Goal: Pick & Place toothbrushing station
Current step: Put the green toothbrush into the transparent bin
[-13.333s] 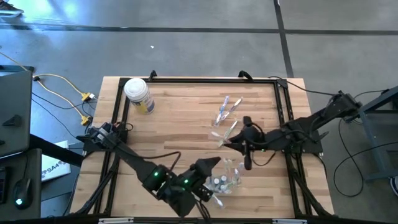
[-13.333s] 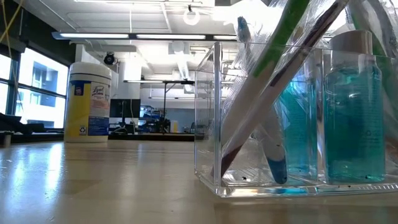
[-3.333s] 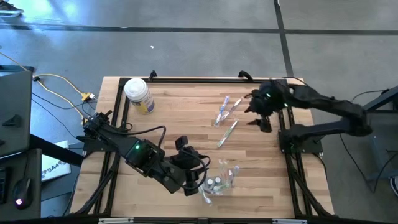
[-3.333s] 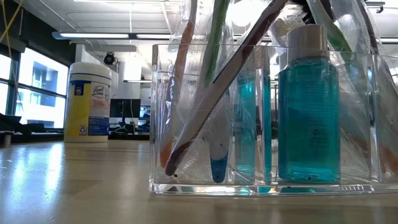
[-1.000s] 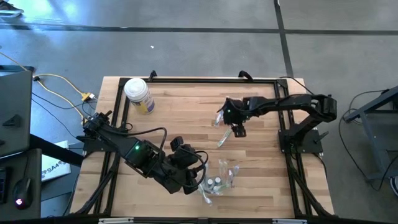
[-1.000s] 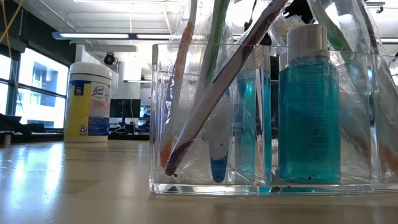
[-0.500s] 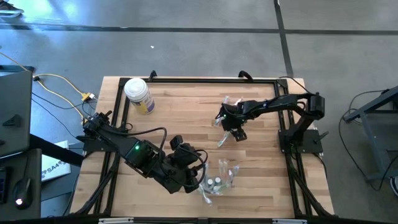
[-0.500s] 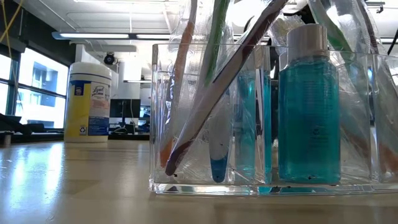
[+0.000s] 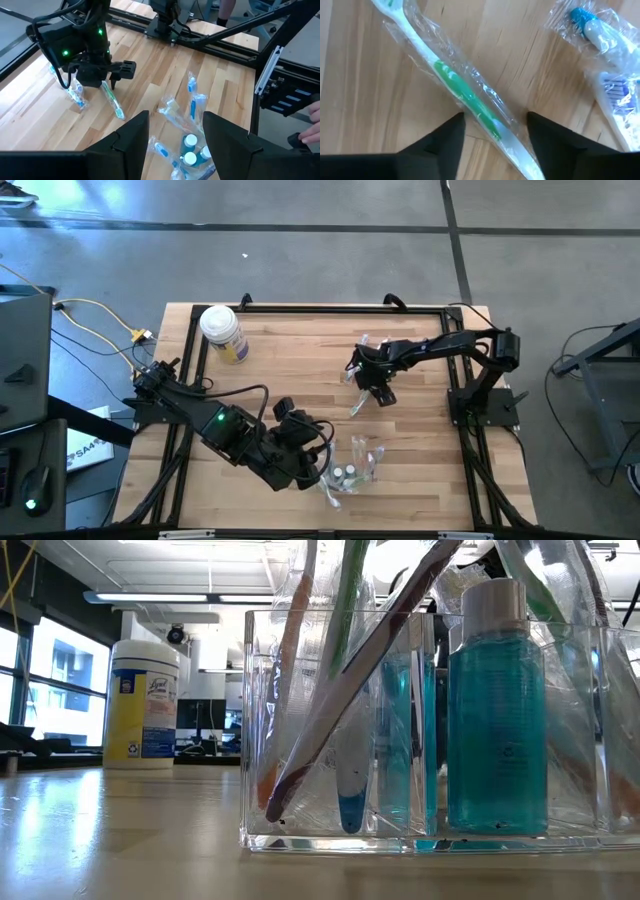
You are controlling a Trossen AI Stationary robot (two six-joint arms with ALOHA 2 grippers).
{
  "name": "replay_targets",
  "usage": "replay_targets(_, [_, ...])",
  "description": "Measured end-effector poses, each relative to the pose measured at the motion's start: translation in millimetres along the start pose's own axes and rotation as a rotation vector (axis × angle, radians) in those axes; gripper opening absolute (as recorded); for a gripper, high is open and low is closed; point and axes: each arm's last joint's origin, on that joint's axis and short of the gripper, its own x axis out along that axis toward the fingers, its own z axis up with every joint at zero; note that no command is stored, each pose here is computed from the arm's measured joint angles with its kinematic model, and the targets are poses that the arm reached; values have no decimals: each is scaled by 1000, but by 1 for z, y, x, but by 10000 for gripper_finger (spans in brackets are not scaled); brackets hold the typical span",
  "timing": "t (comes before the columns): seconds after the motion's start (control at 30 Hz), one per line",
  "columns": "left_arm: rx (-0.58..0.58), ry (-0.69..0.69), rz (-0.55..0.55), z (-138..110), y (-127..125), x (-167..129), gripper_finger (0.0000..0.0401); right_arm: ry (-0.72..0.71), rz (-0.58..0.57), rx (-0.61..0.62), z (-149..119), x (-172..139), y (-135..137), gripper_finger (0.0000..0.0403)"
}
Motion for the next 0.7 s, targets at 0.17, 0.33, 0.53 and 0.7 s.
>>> replay_targets(0.17, [1,0,0,0,0,0,184,-7,-5,2,1,0,0,129])
replay_targets(0.33, [22,1,-1,0,0,0,184,-11,-12,-2,2,1,0,39])
replay_targets(0.53, [36,6,4,-1,0,0,184,-5,-10,-12,3,1,3,35])
replay_targets(0.7, [61,26,22,-5,-1,4,184,-15,-42,-28,5,-12,14,33])
